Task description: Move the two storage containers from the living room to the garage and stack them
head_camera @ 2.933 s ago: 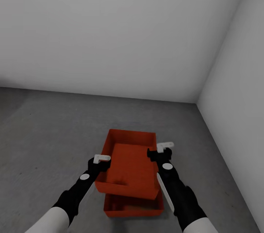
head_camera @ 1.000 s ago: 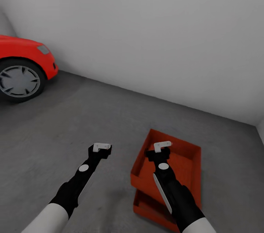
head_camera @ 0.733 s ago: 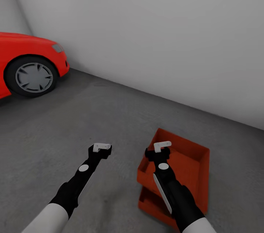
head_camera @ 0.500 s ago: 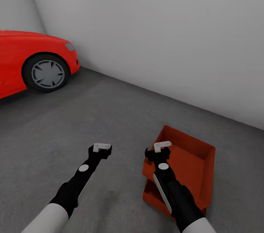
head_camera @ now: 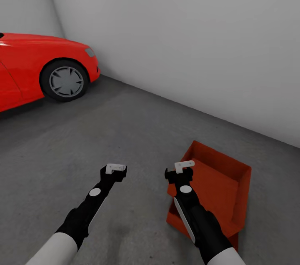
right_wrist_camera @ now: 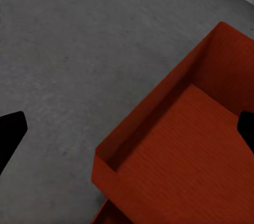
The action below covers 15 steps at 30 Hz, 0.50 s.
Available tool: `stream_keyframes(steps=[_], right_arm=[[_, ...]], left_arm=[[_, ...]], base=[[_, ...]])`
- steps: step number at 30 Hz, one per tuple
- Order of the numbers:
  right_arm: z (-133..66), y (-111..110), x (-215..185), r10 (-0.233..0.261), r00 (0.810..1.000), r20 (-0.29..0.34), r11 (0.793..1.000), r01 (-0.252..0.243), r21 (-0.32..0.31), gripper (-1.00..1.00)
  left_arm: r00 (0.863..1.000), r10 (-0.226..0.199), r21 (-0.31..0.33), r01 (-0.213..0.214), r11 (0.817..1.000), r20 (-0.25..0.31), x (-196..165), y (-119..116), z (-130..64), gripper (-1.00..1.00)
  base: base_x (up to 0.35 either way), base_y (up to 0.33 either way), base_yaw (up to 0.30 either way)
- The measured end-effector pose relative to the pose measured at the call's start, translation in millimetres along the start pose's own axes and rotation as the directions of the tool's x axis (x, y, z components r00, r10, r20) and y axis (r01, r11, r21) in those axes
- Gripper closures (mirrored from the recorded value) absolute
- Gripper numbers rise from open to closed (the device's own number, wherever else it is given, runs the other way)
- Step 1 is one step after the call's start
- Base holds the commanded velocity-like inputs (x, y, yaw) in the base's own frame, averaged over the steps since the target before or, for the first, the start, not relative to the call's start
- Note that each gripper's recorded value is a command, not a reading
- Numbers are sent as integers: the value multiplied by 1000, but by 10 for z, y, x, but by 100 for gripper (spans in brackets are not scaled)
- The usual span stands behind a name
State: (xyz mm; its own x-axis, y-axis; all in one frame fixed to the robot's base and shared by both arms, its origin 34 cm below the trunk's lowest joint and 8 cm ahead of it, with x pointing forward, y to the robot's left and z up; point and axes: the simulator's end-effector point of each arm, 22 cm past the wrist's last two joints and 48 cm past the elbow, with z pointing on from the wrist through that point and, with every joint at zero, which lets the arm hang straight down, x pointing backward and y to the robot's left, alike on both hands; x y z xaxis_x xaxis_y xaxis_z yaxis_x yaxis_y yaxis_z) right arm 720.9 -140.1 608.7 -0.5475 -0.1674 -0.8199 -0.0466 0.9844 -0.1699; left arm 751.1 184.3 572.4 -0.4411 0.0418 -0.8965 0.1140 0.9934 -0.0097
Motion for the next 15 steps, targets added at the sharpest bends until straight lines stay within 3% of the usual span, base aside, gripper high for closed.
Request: stream_keyframes(steps=[15], right_arm=[[-63, 28, -102, -2, 1000, 22, 1000, 2, -6, -100]], left_arm=[[1000, -5, -6, 5, 1000, -21, 165, 23, -134, -100]], base=[[-1, 0, -87]])
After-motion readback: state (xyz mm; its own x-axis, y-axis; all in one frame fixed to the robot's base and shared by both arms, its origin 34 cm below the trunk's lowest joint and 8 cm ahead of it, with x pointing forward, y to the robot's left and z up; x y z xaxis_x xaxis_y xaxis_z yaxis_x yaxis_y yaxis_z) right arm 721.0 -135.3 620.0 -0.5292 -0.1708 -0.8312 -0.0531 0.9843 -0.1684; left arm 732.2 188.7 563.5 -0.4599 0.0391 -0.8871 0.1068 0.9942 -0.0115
